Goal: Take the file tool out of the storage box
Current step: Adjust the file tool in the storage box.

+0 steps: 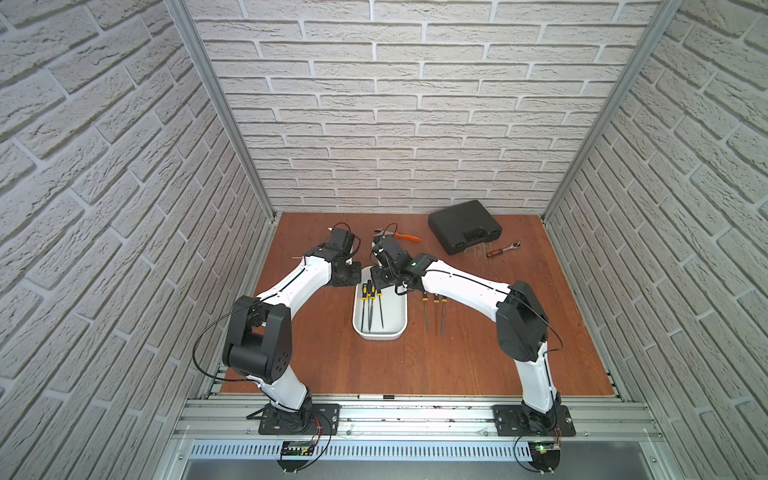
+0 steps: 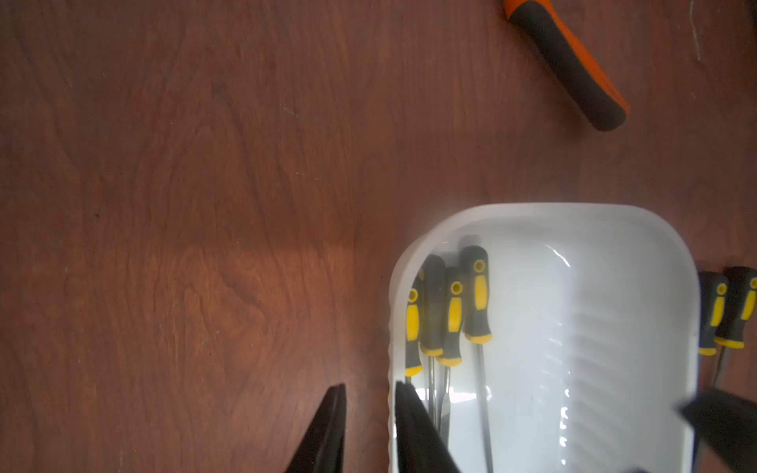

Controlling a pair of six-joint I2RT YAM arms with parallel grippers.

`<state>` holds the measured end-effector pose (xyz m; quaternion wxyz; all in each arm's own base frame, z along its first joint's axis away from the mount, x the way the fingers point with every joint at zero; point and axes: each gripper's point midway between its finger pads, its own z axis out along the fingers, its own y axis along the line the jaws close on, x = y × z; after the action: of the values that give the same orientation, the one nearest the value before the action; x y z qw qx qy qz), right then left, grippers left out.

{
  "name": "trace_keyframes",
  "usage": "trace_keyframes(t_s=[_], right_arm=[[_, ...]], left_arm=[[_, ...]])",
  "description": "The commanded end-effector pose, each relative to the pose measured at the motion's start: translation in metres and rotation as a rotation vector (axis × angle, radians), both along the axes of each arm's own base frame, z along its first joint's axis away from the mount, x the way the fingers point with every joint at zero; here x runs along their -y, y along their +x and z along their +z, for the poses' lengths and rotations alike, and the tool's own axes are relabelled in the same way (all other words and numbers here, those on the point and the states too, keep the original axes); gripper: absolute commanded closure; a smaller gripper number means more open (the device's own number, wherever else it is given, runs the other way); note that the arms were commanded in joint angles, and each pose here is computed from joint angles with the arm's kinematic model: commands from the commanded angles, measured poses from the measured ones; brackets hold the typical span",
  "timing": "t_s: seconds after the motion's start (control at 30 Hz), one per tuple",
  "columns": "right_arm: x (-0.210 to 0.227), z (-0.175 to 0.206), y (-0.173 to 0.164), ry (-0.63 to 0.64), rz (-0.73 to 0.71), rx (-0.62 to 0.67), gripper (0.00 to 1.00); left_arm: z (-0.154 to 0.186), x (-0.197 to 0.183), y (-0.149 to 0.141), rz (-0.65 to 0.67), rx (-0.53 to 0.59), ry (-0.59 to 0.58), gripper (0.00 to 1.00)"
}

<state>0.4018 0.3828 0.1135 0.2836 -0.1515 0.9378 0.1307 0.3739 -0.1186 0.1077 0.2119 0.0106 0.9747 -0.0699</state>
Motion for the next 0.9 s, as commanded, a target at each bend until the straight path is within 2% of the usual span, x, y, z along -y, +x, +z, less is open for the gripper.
trace_keyframes(t_s=[0.0,0.37,0.87], right_arm=[[-0.005,-0.016,-0.003,-0.038,0.020,-0.056,0.62],[-0.011,-0.062,0.002,-0.104,0.025,-0.124,0.62],[-0.001,-0.079,0.002,-0.164,0.015,-0.135,0.64]], left_arm=[[0.004,-0.005,-0.004,0.016,0.013,-0.004,0.72],[-0.002,-0.009,-0.009,0.025,0.000,0.002,0.72],[-0.003,-0.010,-0.010,0.024,-0.004,0.004,0.72]])
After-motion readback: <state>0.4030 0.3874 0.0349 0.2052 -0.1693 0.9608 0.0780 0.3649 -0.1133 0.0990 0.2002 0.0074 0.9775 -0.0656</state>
